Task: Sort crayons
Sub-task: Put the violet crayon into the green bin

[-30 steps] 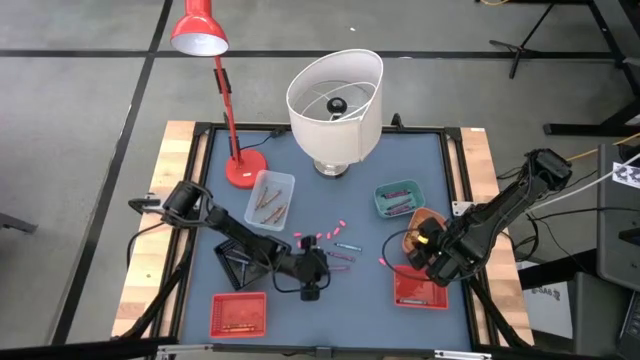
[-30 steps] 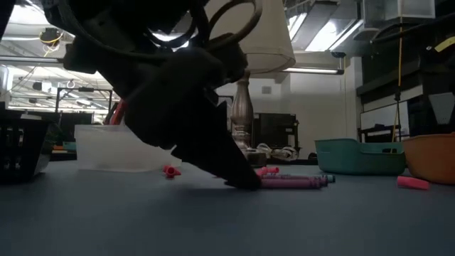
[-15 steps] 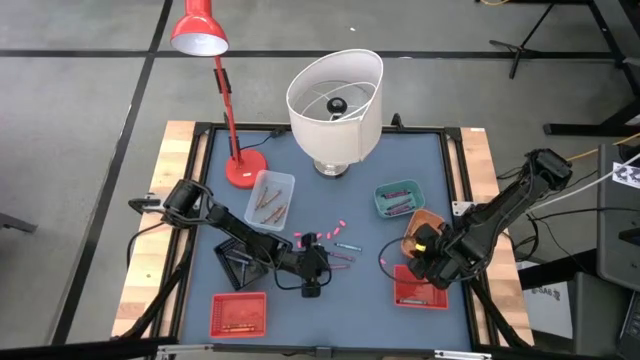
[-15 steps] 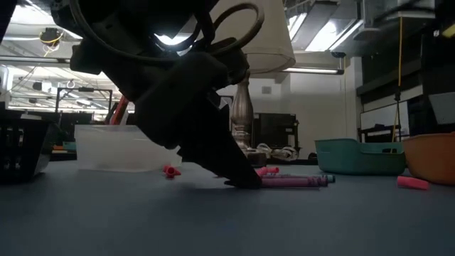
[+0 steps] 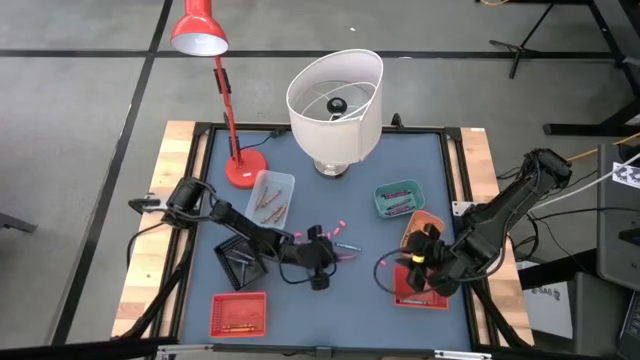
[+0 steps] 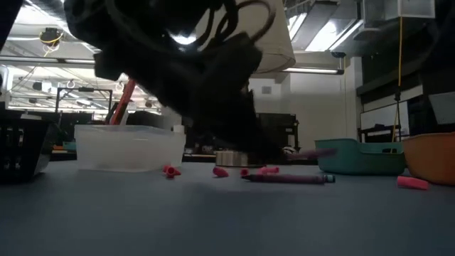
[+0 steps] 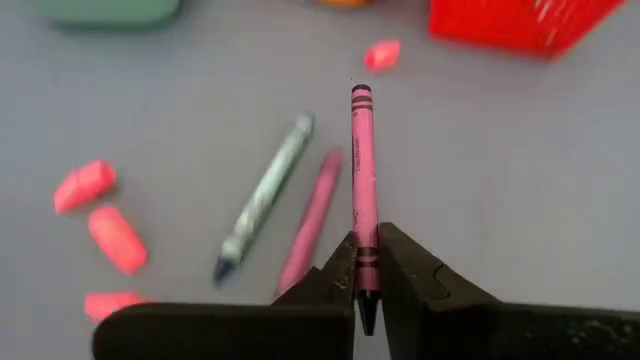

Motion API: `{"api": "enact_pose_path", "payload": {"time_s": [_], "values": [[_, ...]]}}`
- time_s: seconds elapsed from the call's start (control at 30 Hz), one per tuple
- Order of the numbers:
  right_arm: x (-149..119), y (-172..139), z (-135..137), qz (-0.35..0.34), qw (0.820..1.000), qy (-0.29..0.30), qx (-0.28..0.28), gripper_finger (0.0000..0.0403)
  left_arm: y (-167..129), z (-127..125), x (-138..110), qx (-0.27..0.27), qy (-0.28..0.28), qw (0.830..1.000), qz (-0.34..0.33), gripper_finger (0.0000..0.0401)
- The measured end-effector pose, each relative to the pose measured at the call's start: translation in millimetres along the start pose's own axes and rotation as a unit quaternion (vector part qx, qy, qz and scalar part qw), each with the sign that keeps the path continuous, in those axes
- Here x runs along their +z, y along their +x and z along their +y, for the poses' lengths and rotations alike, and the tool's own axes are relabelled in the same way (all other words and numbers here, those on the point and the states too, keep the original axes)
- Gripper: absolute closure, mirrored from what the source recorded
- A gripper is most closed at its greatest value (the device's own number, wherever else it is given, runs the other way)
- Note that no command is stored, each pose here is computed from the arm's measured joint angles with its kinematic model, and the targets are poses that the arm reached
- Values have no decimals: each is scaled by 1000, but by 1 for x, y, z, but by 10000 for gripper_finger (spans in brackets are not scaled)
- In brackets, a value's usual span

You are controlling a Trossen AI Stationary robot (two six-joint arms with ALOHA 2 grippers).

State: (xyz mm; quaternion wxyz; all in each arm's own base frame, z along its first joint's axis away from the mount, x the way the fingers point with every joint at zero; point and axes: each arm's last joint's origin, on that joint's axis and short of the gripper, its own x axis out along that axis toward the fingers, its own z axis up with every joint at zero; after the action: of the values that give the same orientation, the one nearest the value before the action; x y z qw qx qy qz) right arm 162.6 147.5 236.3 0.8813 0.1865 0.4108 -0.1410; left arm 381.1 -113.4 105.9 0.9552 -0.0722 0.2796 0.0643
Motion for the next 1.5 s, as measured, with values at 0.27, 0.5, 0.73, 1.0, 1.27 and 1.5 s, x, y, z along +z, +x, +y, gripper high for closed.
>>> {"api": "enact_pose_path", "payload": {"time_s": [0.27, 0.5, 0.73, 1.0, 1.27, 1.5], "values": [[7, -1, 12, -59, 996, -46, 39, 263, 2, 6, 25, -24, -45, 994, -102, 391], [10, -1, 13, -91, 994, -44, 34, 263, 0, 10, 41, -42, -73, 981, -173, 390], [12, -2, 12, -129, 991, -41, 11, 263, -5, 8, 53, -55, -56, 969, -235, 390], [17, -3, 17, -168, 985, -37, 17, 263, -12, 5, 63, -65, -39, 953, -293, 390], [24, -6, 23, -226, 972, -55, 15, 263, -17, 4, 69, -77, -48, 941, -325, 390], [32, -6, 23, -264, 964, -34, -2, 263, -22, 3, 75, -86, -59, 928, -357, 390]]}}
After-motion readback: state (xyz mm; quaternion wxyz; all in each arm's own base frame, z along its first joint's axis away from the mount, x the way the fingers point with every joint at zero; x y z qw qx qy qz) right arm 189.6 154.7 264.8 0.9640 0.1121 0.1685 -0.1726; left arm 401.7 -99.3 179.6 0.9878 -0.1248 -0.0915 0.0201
